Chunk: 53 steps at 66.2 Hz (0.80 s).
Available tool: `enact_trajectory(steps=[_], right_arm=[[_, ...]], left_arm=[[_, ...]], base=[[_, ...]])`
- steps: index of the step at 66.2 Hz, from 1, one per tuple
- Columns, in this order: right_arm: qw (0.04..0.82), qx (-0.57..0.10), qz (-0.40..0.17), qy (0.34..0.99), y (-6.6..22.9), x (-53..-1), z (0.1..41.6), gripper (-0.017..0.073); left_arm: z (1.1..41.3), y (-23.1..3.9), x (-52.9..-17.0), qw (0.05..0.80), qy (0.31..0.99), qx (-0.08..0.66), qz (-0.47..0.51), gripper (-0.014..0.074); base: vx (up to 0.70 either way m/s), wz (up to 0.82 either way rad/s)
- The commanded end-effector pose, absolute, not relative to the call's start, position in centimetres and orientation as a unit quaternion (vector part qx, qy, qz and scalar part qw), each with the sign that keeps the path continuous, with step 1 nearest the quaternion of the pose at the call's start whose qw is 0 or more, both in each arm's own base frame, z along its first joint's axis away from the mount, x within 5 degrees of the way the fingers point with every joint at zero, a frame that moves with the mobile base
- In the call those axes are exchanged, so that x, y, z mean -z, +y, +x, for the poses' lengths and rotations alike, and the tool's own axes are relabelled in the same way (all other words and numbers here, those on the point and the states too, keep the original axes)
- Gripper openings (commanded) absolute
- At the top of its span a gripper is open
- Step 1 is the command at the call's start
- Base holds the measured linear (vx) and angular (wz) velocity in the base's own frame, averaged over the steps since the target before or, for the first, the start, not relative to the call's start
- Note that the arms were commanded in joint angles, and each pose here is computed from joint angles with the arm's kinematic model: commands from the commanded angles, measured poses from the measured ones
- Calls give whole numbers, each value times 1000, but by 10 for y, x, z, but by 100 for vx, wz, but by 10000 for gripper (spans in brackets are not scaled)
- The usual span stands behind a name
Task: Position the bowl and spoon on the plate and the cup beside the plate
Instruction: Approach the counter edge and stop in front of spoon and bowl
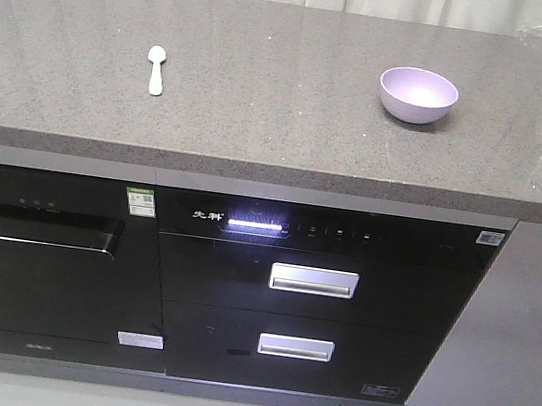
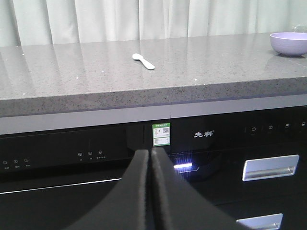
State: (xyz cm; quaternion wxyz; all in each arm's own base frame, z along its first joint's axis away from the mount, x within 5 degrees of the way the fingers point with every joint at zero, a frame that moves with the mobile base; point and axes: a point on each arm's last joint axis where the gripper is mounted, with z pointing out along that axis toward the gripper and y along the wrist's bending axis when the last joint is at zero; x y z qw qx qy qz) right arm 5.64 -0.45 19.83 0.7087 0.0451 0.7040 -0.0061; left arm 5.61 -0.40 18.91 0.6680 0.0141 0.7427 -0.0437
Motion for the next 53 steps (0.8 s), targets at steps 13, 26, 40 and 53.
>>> enact_trajectory(steps=[13,26,40,53], right_arm=[[735,6,39,676,-4,-204,56,-3],[735,6,39,676,-4,-204,56,-3],[735,6,39,676,-4,-204,56,-3],[735,6,39,676,-4,-204,56,-3]], left_arm=[[57,-5,-197,692,720,52,11,-6],[57,-5,-197,692,720,52,11,-6],[57,-5,-197,692,720,52,11,-6],[57,-5,-197,692,720,52,11,-6]], base=[[9,-1],[9,0],[9,1],[9,0]])
